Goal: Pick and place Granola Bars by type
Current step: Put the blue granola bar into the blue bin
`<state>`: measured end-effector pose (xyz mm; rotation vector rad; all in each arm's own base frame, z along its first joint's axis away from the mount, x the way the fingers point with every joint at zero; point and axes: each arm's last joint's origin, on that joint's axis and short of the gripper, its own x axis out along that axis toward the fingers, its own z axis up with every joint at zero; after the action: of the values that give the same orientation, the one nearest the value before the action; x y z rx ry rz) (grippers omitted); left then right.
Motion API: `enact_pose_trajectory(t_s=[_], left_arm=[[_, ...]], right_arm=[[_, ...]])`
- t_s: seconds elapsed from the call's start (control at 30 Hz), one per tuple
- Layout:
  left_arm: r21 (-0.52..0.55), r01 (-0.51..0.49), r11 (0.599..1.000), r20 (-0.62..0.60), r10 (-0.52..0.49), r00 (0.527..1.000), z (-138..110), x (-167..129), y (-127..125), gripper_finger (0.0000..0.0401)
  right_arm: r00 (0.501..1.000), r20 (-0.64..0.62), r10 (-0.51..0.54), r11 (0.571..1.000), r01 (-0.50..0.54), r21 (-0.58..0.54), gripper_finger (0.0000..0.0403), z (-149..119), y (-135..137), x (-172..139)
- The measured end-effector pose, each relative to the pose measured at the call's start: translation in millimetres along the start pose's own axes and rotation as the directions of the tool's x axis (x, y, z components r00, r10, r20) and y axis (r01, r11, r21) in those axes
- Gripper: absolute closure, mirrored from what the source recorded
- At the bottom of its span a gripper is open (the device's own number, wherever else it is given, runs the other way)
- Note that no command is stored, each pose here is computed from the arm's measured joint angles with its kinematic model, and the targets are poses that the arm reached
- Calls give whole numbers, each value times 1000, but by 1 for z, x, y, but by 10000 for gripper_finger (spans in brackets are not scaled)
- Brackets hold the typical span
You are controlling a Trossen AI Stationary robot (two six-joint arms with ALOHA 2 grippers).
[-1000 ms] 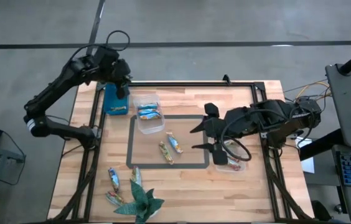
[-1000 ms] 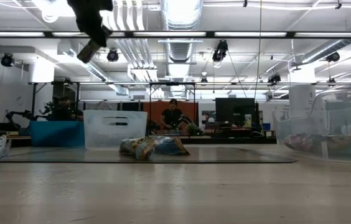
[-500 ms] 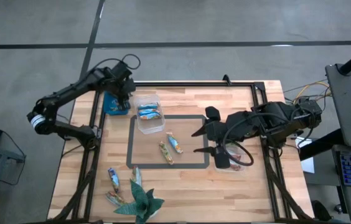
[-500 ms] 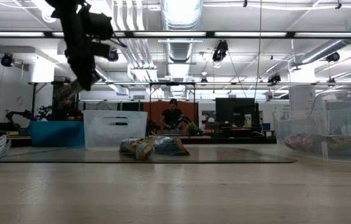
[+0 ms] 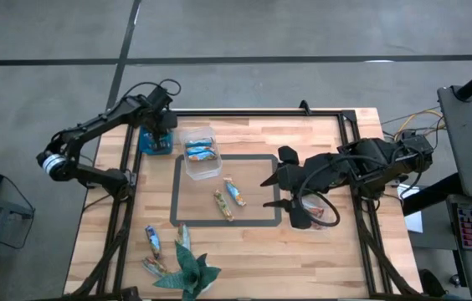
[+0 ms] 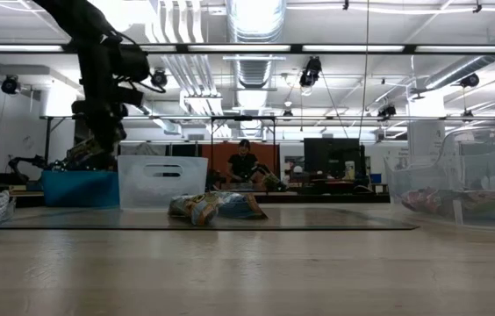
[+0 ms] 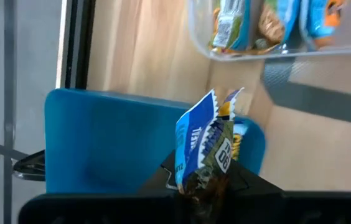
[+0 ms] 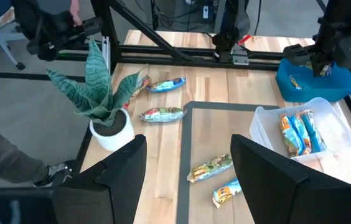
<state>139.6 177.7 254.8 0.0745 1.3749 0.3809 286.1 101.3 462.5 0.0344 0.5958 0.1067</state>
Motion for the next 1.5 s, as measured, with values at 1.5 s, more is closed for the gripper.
enact_pose_trajectory(t_s=[1.5], left_arm=[[-155,77,985,-32,-83,996,-29,71,18,394]], right_arm=[[996,-21,-83,996,82,-21,179,-9,-9,7]])
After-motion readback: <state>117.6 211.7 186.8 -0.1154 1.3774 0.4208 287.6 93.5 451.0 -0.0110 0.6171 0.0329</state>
